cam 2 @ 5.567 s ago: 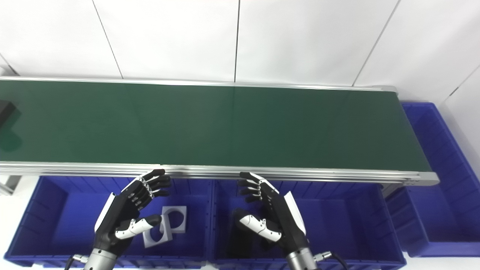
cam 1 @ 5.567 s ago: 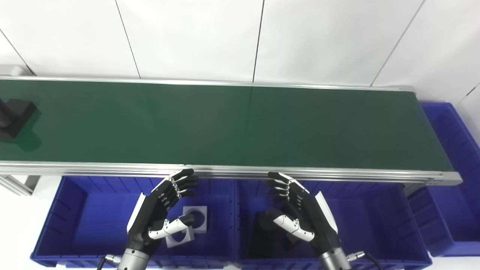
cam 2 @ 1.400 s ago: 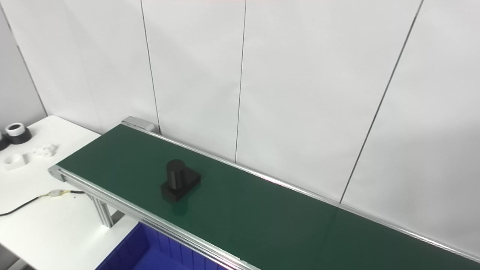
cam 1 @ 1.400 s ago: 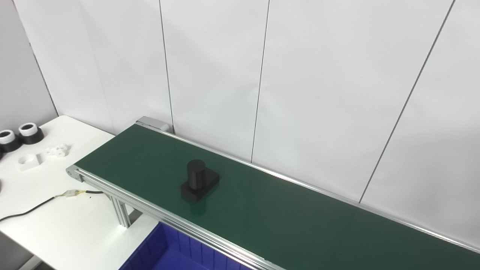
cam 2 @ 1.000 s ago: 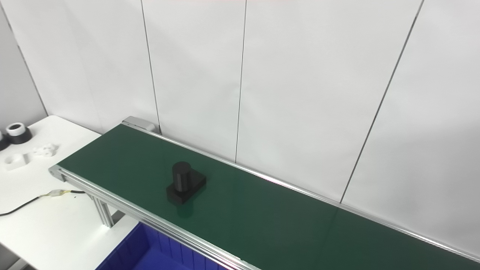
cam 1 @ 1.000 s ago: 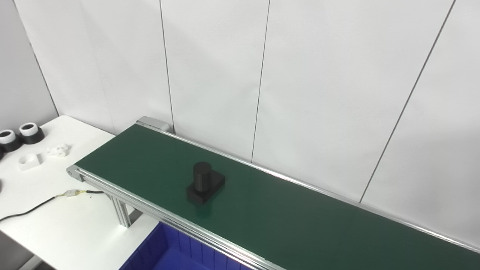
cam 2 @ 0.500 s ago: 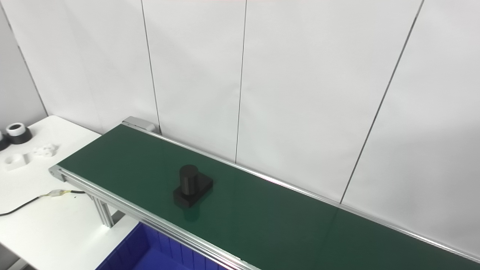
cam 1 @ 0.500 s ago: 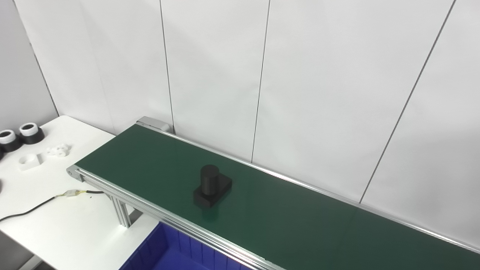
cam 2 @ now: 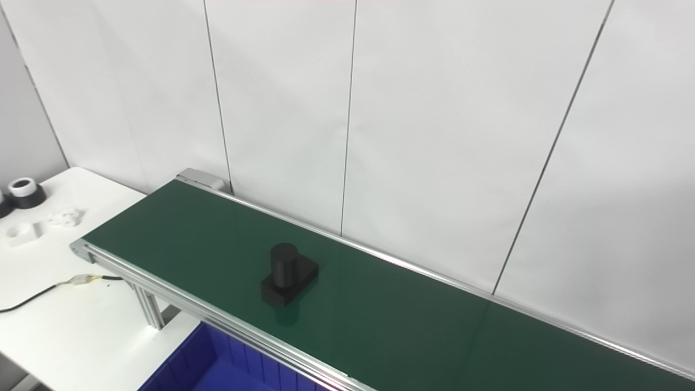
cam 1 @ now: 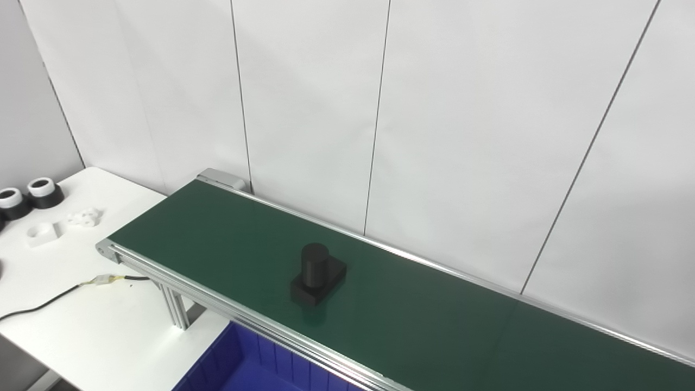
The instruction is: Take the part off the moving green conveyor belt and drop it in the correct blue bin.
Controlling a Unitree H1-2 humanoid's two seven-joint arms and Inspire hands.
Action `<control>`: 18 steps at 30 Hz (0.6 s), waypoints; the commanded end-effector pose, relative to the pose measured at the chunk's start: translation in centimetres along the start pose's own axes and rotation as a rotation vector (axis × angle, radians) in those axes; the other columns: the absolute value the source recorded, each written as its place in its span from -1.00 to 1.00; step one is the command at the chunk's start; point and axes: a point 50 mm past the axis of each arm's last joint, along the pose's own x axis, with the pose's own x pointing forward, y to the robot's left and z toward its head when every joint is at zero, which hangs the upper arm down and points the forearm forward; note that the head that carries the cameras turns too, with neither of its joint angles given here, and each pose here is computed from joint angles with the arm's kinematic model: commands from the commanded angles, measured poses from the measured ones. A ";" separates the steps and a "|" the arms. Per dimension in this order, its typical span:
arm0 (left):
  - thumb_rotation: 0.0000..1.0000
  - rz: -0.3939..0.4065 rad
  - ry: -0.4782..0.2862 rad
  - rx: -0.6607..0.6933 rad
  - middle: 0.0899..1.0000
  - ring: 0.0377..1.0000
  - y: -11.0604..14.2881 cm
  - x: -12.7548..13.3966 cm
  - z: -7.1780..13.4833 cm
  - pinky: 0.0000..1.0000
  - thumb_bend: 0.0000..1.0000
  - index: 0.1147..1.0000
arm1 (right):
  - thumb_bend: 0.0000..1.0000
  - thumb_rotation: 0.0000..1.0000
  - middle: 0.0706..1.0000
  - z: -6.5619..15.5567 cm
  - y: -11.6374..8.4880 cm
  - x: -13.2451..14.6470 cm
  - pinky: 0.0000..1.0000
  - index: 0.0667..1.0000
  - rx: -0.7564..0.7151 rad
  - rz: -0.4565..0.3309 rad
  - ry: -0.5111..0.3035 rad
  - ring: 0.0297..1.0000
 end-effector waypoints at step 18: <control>-0.41 -0.002 -0.065 0.011 0.43 0.39 0.2 1.0 0.9 0.30 1.00 0.48 | 0.40 0.74 0.40 -1.2 -1.5 4.9 0.03 0.47 -0.023 -0.041 -0.034 0.33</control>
